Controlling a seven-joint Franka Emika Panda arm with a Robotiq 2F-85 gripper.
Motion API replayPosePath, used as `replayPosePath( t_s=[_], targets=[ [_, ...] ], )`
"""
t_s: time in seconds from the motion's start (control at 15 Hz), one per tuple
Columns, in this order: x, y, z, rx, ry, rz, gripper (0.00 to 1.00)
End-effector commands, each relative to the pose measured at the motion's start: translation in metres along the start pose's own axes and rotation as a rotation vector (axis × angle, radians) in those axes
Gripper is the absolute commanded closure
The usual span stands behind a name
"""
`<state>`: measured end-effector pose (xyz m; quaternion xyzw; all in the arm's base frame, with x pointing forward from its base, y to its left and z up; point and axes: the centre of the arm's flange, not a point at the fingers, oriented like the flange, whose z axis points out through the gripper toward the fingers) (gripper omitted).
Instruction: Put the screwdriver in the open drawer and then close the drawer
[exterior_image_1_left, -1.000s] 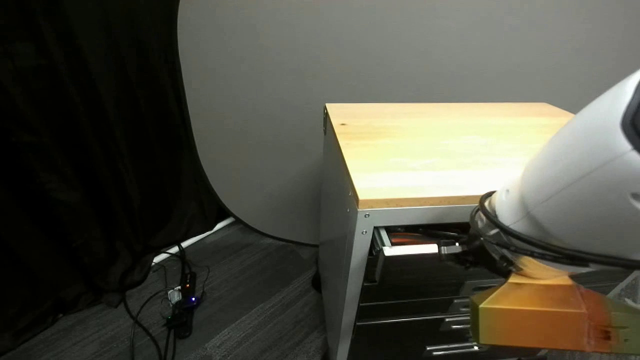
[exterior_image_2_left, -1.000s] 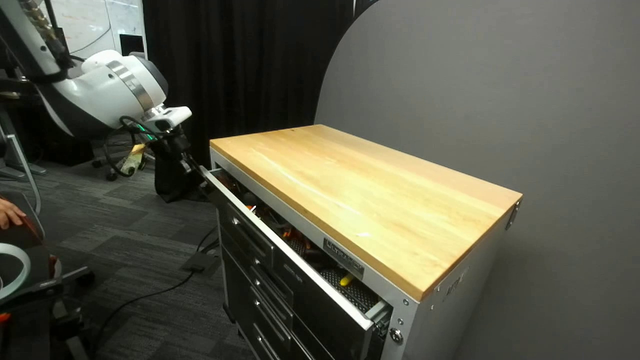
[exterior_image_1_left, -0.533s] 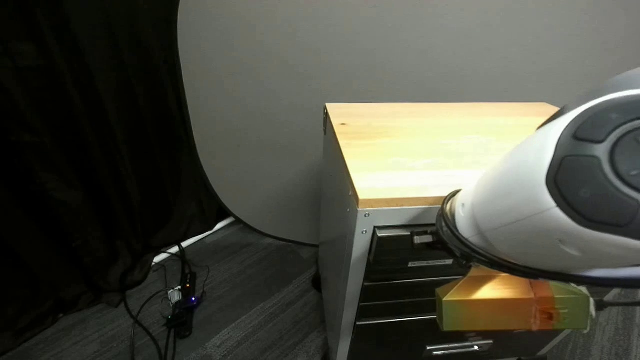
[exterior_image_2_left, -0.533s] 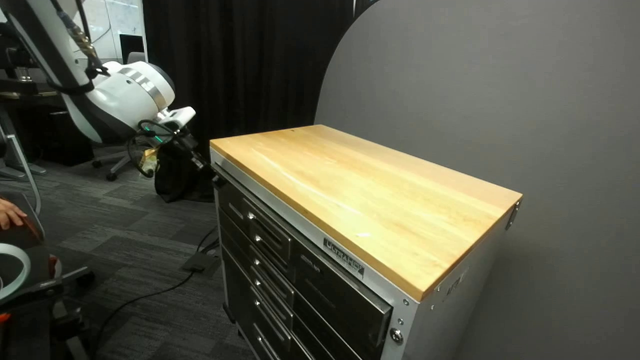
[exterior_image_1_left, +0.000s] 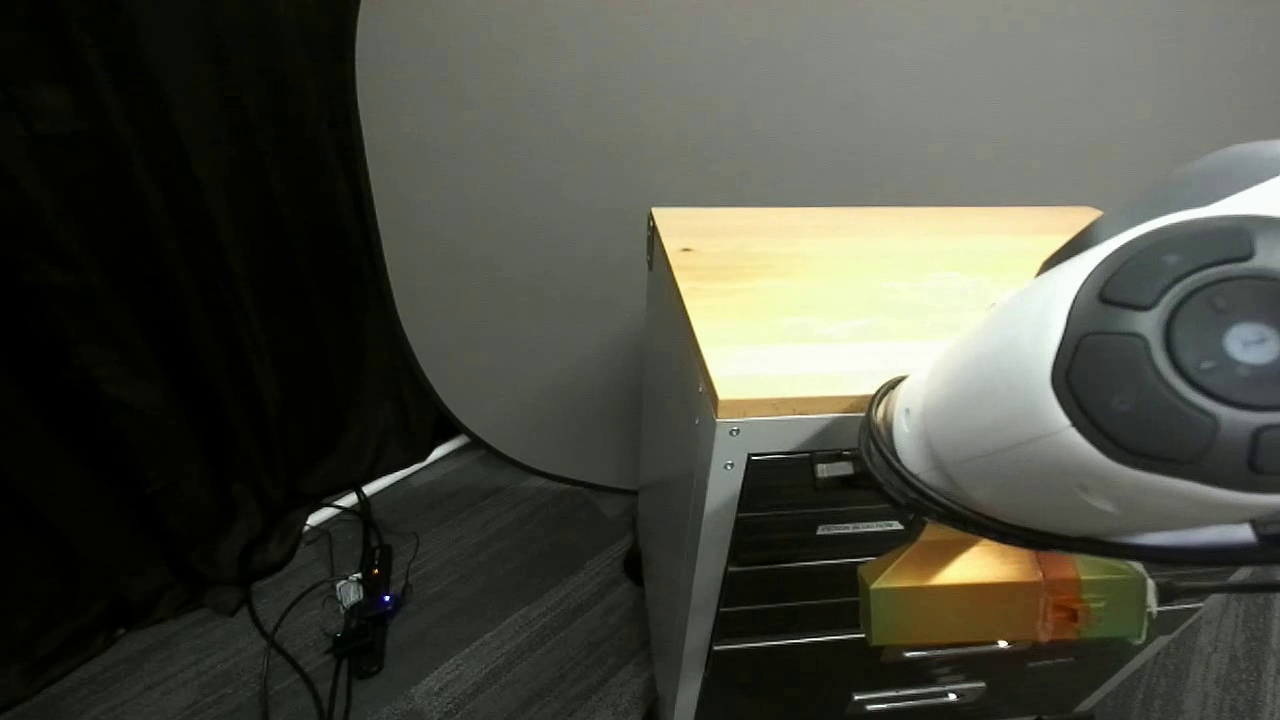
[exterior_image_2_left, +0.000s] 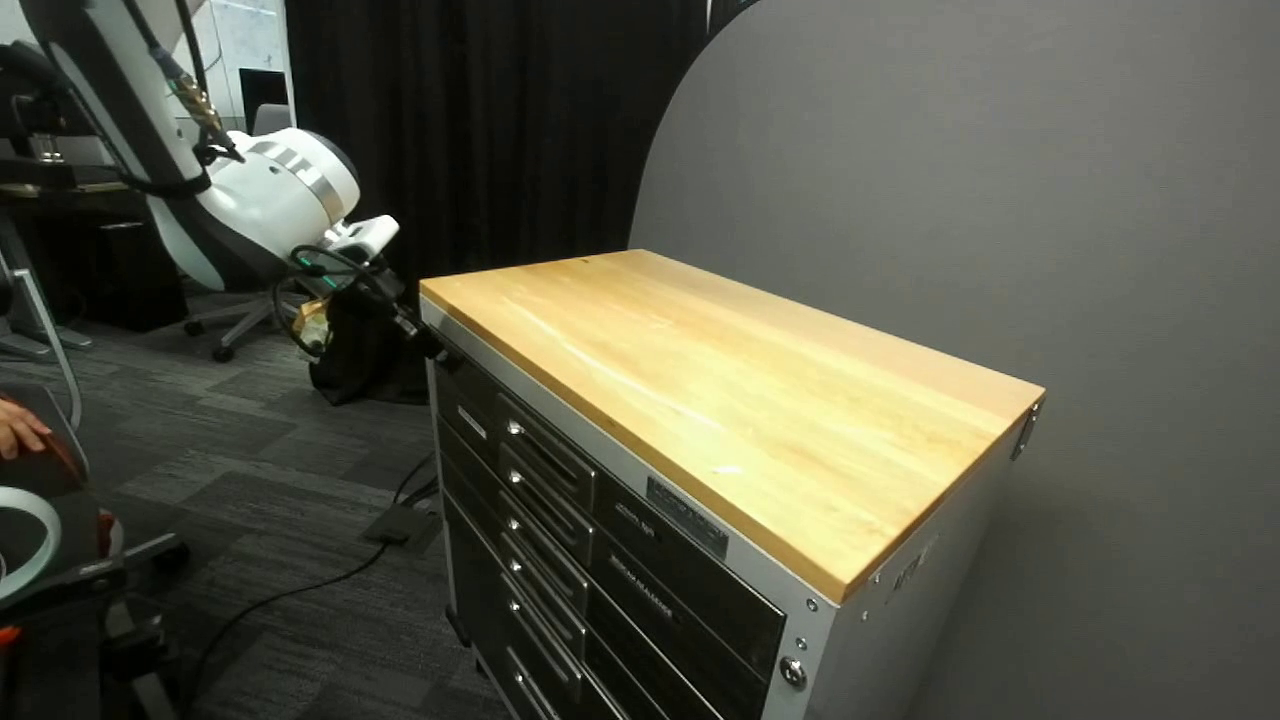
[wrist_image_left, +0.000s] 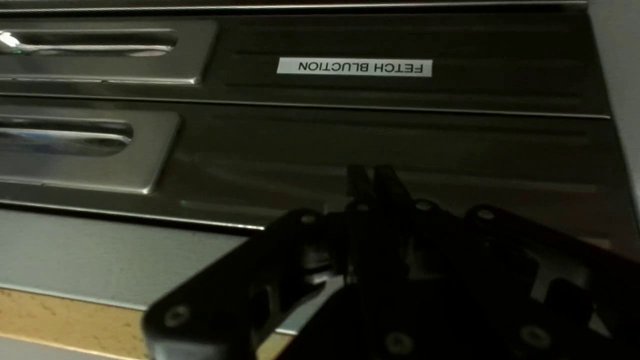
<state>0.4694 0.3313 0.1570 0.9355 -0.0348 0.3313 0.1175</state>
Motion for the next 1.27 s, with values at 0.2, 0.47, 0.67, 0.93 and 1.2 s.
replayPosePath(
  t_s=[0.2, 0.47, 0.67, 0.93, 1.2],
  targets=[
    [0.051, 0.042, -0.075, 0.179, -0.303, -0.059, 0.34],
    [0.059, 0.056, -0.118, 0.302, -0.464, -0.099, 0.04],
    [0.056, 0.058, -0.146, 0.418, -0.570, -0.140, 0.00],
    [0.069, 0.057, -0.178, 0.503, -0.709, -0.160, 0.00],
    [0.051, 0.030, -0.151, 0.512, -0.694, -0.154, 0.00]
  ],
)
